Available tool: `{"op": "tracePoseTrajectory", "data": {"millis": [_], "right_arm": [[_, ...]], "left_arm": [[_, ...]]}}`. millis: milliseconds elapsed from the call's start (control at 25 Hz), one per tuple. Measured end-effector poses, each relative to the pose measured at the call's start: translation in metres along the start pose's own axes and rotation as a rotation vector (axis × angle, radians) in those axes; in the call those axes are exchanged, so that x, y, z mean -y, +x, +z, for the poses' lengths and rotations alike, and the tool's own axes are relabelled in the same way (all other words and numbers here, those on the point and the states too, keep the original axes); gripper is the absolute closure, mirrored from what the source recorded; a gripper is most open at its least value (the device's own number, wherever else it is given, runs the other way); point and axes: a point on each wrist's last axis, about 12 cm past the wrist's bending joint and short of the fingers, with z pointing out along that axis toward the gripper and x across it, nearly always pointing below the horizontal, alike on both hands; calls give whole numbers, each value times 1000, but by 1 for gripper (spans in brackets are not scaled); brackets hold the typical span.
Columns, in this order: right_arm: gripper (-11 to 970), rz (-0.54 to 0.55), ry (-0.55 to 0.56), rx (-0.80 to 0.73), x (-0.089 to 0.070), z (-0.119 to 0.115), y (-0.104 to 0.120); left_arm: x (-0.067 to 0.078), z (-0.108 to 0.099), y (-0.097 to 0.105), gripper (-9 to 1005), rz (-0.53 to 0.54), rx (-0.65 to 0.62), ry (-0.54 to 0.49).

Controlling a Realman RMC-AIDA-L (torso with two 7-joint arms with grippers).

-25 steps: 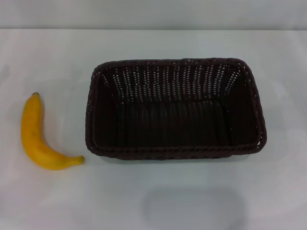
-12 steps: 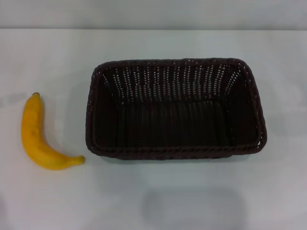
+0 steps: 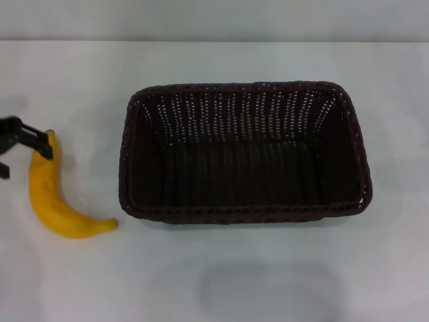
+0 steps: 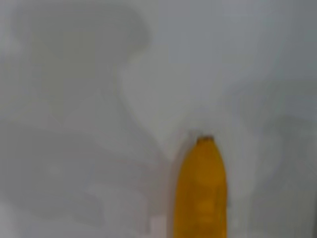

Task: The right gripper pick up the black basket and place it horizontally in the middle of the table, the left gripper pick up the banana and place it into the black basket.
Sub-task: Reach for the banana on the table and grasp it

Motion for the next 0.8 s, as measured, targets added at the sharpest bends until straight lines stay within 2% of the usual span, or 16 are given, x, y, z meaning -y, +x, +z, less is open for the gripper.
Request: {"op": "tracePoseTrajectory", "data": {"millis": [200,320,600,800], "right_arm": [[86,-4,-3,-1,0,-1,0],[86,-6,-5,-2,0,-2,1],[87,-3,-11,1,-2,-2,1],[87,1,-13,3,-4,1,0]], "left_arm": [[1,27,7,129,-1,-51,-39],[0,35,10,129,-2,-61,-49],[0,45,9,129,6,-34,-55],[6,46,6,129,29,-29,-62]]}}
